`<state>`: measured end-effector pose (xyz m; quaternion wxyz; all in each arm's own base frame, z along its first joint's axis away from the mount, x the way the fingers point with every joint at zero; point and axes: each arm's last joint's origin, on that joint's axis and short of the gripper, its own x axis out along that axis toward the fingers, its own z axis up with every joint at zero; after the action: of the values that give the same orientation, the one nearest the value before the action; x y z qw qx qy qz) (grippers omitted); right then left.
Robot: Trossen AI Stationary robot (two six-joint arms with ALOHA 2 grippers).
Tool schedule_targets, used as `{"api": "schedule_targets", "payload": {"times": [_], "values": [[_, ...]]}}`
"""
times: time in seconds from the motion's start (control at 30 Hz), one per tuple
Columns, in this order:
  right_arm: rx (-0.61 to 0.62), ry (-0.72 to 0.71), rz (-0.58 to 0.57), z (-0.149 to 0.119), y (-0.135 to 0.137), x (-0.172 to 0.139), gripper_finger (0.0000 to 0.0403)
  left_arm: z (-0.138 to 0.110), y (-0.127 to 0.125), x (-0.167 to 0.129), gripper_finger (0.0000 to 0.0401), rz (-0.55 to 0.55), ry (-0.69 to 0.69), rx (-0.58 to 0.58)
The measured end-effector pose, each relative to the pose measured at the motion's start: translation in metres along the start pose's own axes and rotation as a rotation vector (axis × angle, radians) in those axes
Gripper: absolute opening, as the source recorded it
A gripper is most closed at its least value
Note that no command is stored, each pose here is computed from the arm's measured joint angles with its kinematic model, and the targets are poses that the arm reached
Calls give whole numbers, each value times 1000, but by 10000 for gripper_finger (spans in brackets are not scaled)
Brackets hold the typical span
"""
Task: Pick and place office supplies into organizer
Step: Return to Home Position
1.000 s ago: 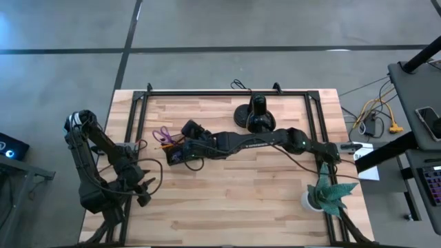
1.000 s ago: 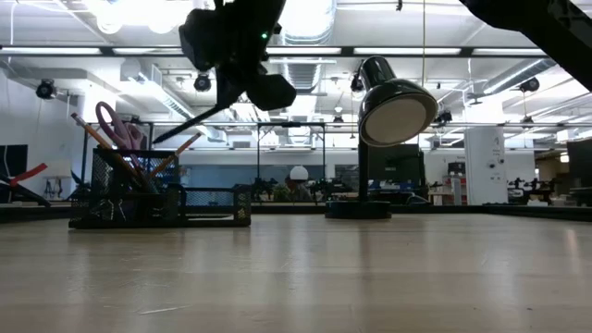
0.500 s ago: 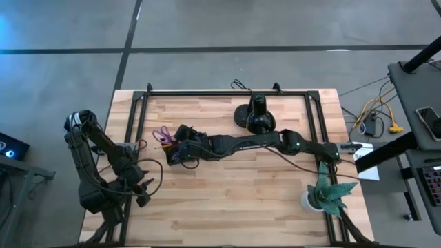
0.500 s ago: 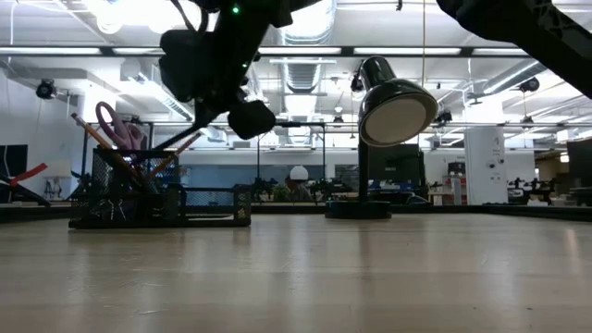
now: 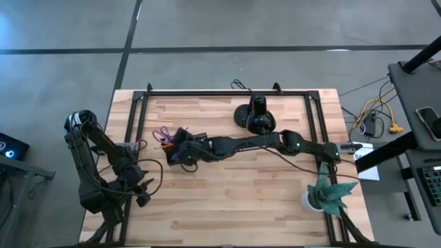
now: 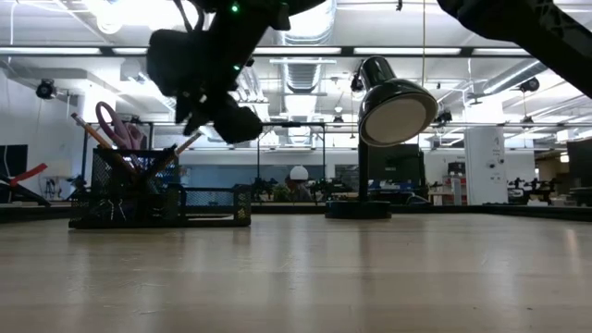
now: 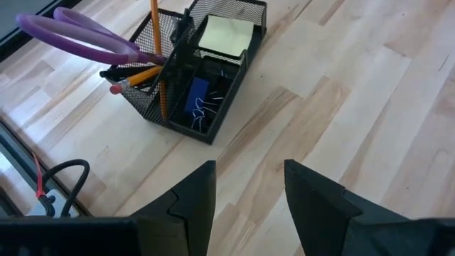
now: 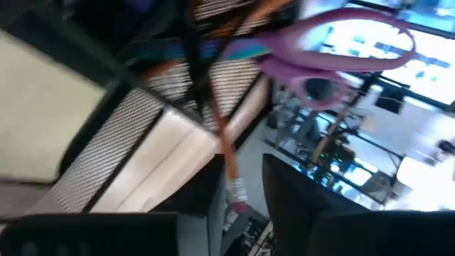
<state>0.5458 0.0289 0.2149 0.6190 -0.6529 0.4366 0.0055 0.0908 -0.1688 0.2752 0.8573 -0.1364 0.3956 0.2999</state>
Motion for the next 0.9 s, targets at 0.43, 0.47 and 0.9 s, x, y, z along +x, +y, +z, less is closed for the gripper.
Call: {"api": "schedule_targets", "payload": {"times": [0.43, 0.47, 0.9], "values": [[683, -245, -272, 45, -25, -40, 105, 1, -1, -1, 148, -11, 0, -18], [782, -277, -273, 50, -25, -45, 105, 0, -2, -1, 148, -16, 0, -22], [1887, -639, -12, 72, -40, -93, 106, 0, -16, -3, 148, -167, -73, -132]]}}
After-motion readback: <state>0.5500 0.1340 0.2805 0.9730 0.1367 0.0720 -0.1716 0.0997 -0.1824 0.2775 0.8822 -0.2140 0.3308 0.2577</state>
